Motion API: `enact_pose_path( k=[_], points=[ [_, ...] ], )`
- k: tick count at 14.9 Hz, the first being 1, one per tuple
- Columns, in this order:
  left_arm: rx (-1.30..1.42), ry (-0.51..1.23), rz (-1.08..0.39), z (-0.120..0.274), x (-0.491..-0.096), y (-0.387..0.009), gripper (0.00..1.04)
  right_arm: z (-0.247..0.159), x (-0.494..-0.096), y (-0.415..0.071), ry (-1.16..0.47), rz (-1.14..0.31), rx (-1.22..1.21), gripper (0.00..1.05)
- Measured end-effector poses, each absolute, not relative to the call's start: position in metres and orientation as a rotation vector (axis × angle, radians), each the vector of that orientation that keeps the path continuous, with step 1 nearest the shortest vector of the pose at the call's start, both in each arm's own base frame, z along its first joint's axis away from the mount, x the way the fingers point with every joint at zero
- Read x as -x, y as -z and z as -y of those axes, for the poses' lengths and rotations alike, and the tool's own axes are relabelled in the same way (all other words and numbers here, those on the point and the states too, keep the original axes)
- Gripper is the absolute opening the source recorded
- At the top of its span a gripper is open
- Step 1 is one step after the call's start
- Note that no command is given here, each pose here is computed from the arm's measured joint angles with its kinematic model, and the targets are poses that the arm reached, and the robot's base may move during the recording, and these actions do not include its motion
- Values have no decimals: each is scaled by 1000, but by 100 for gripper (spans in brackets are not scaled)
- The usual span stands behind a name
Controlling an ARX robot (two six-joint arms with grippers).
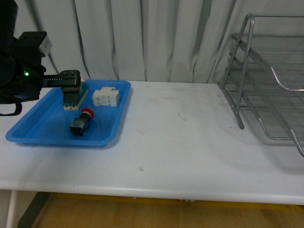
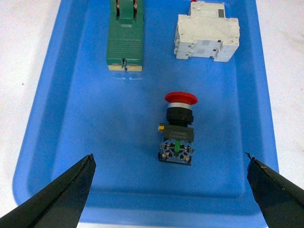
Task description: Place button on rack with both arms
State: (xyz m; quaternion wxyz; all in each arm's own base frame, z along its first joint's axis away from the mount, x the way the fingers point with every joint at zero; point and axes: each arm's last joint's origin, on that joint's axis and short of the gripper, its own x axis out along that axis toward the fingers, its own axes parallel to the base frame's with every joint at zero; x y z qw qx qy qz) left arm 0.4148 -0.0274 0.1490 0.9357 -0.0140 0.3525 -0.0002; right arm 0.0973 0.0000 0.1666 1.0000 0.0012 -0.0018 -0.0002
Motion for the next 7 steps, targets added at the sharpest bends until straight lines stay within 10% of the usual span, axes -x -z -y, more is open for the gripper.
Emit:
enact_pose_path(
  k=[7],
  points=[
    [6, 26, -847, 47, -467, -105, 98, 0, -97, -167, 0, 3, -2, 98]
  ],
)
